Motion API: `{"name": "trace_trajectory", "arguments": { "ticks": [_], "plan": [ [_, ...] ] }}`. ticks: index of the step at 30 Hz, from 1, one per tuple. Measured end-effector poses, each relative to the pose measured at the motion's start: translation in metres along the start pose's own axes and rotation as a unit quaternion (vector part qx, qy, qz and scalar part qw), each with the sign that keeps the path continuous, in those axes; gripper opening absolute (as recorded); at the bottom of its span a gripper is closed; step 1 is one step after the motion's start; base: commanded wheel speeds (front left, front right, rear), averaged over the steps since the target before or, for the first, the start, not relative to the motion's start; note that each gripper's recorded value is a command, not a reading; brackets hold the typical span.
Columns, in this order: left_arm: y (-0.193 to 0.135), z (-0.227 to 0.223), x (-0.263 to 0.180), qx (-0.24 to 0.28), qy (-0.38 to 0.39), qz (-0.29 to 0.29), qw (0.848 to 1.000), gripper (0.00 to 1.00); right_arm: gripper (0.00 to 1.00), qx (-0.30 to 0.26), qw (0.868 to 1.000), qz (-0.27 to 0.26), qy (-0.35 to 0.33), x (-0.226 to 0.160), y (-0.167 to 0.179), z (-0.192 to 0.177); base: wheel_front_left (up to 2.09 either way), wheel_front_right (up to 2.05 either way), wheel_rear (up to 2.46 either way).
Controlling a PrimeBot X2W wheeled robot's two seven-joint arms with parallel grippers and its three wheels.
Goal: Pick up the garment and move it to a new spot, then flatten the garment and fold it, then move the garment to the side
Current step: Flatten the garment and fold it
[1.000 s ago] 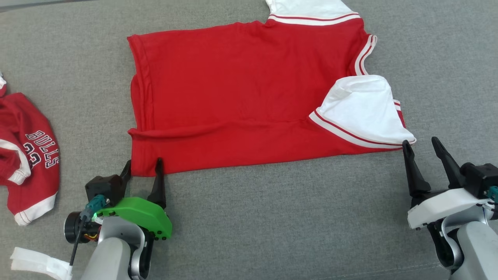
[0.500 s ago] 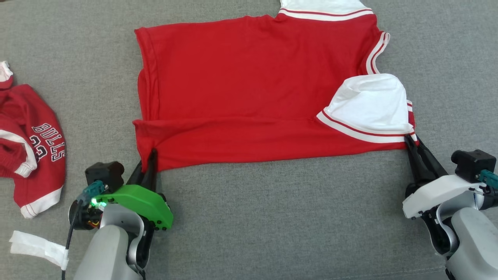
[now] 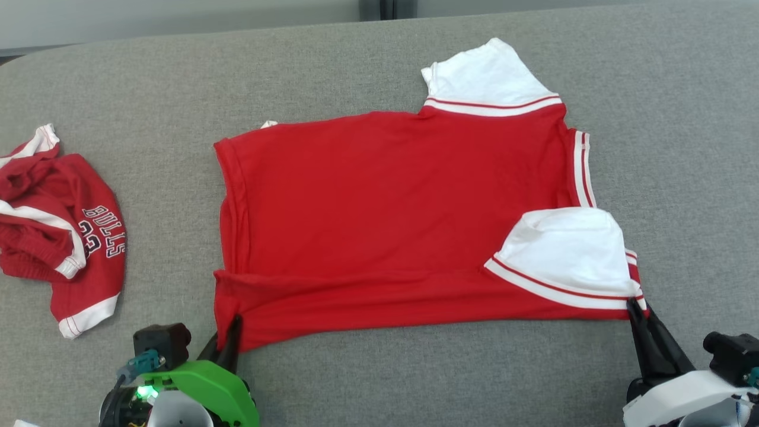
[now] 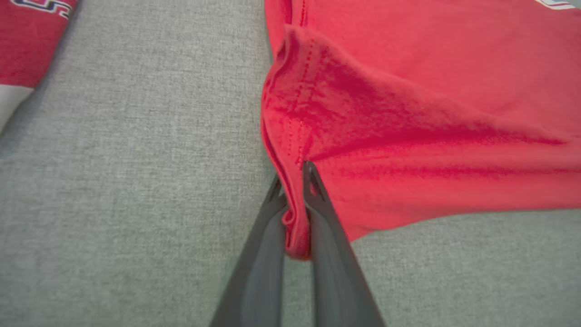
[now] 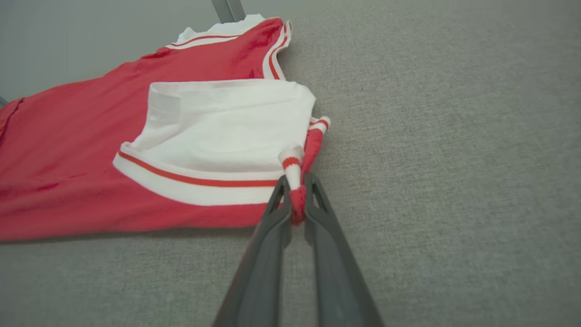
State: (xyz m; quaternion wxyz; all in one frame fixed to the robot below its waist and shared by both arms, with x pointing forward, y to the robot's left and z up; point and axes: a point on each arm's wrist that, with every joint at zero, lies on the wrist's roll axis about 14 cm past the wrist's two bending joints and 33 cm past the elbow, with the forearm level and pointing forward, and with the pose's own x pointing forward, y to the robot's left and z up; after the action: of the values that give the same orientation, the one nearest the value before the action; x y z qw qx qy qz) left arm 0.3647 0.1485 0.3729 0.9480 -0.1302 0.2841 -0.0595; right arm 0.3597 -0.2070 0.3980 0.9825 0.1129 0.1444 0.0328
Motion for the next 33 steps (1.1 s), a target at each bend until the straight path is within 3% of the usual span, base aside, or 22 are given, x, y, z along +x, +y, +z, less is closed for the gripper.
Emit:
{"name": "trace_trajectory", "arguments": {
  "ticks": [1,2,3,4,5,12,19,25,30,33],
  "plan": [
    [-0.001,-0.003,-0.004,0.0,0.001,-0.001,1.0,0.0,0.0,0.004,1.0,-0.001,0.002,-0.004,0.002,-0.001,0.0,0.0,0.0],
    [-0.001,-0.004,-0.007,0.001,0.002,0.0,1.0,0.45,0.21,0.004,1.0,0.0,0.004,-0.008,0.004,-0.002,0.0,0.0,0.0],
    [-0.001,-0.005,-0.008,0.001,0.001,-0.001,1.0,1.0,0.58,0.0,1.0,0.001,0.005,-0.011,0.006,-0.003,0.0,0.0,0.0],
    [-0.001,-0.004,-0.009,0.003,-0.003,0.002,1.0,1.0,0.93,-0.001,1.0,0.0,0.002,-0.013,0.005,-0.001,0.0,0.0,0.0],
    [0.0,-0.003,-0.01,0.011,-0.009,0.006,1.0,1.0,1.0,-0.003,1.0,0.0,-0.003,-0.013,0.005,0.002,0.0,0.0,0.0],
    [-0.004,0.047,-0.015,0.019,-0.152,0.038,0.988,1.0,1.0,-0.043,0.993,0.013,-0.113,-0.004,0.015,0.07,0.0,0.0,0.0],
    [-0.021,0.115,-0.029,0.05,-0.281,0.027,0.958,1.0,1.0,-0.074,0.977,0.044,-0.195,-0.004,0.039,0.132,0.0,0.0,0.0],
    [-0.026,0.124,-0.032,0.062,-0.289,0.024,0.955,1.0,1.0,-0.071,0.976,0.051,-0.197,-0.005,0.048,0.139,0.0,0.0,0.0],
    [-0.027,0.119,-0.023,0.073,-0.262,0.016,0.962,1.0,1.0,-0.068,0.978,0.05,-0.191,-0.001,0.049,0.137,0.0,0.0,0.0],
    [-0.034,0.144,-0.006,0.085,-0.263,-0.004,0.961,1.0,1.0,-0.068,0.979,0.053,-0.186,0.006,0.049,0.135,0.0,0.0,0.0]
  ]
}}
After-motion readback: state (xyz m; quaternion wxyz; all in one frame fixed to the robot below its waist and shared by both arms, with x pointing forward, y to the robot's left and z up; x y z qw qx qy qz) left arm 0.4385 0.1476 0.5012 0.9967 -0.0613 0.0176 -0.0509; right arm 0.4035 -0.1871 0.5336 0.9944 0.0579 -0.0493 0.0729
